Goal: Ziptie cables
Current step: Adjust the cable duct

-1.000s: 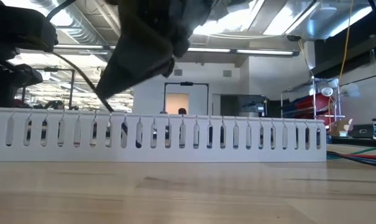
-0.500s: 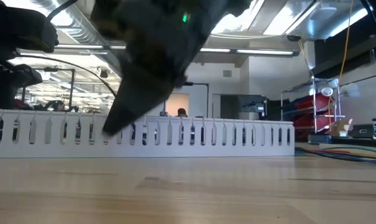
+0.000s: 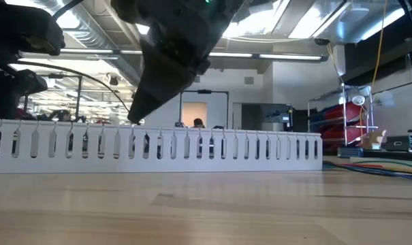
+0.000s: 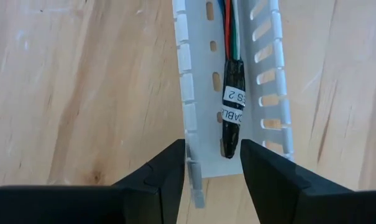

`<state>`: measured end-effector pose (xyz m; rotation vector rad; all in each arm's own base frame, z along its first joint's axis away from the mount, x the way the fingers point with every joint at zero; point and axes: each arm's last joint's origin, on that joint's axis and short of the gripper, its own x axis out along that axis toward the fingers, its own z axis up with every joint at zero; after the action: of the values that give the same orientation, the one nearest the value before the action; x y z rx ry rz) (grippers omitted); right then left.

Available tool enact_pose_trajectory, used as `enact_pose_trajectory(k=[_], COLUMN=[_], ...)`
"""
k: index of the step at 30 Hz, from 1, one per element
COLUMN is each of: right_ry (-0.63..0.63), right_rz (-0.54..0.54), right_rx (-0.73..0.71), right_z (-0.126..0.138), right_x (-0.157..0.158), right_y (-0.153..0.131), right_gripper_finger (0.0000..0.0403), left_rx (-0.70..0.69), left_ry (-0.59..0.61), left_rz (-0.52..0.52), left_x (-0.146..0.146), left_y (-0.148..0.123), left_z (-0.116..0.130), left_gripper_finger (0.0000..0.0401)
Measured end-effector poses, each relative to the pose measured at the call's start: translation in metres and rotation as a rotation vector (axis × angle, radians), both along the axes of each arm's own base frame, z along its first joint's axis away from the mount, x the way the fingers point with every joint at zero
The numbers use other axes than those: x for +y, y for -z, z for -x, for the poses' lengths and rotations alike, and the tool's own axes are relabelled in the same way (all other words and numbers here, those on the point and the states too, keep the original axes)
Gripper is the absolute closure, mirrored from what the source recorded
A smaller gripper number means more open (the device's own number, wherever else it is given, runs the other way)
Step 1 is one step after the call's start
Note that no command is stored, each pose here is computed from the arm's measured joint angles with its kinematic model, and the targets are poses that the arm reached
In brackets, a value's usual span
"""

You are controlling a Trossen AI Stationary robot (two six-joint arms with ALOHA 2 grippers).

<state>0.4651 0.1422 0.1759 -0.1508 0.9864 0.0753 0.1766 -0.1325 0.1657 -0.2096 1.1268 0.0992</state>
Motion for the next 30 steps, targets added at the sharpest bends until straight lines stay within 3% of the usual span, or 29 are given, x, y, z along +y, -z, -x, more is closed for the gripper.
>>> enact_pose_trajectory(k=[11,20,30], right_ry=[-0.049,-0.039,-0.076], right_rz=[0.126,0.106,0.032], right_rx=[-0.037,0.077,-0.036], right_z=[-0.003,0.011,0.001], right_x=[-0.006,-0.008,-0.003], right_y=[-0.002,-0.012,-0.017], right_gripper_finger=[0.0402,0.0402,0.0402], left_rx=[0.001,0.001,0.002], left_ry=[0.004,0.005,0.005], left_rz=[-0.001,-0.002,-0.004], left_x=[0.0,0.0,0.0], left_y=[0.0,0.0,0.0], left_z=[0.0,0.0,0.0], left_gripper_finger=[0.026,0.026,0.026])
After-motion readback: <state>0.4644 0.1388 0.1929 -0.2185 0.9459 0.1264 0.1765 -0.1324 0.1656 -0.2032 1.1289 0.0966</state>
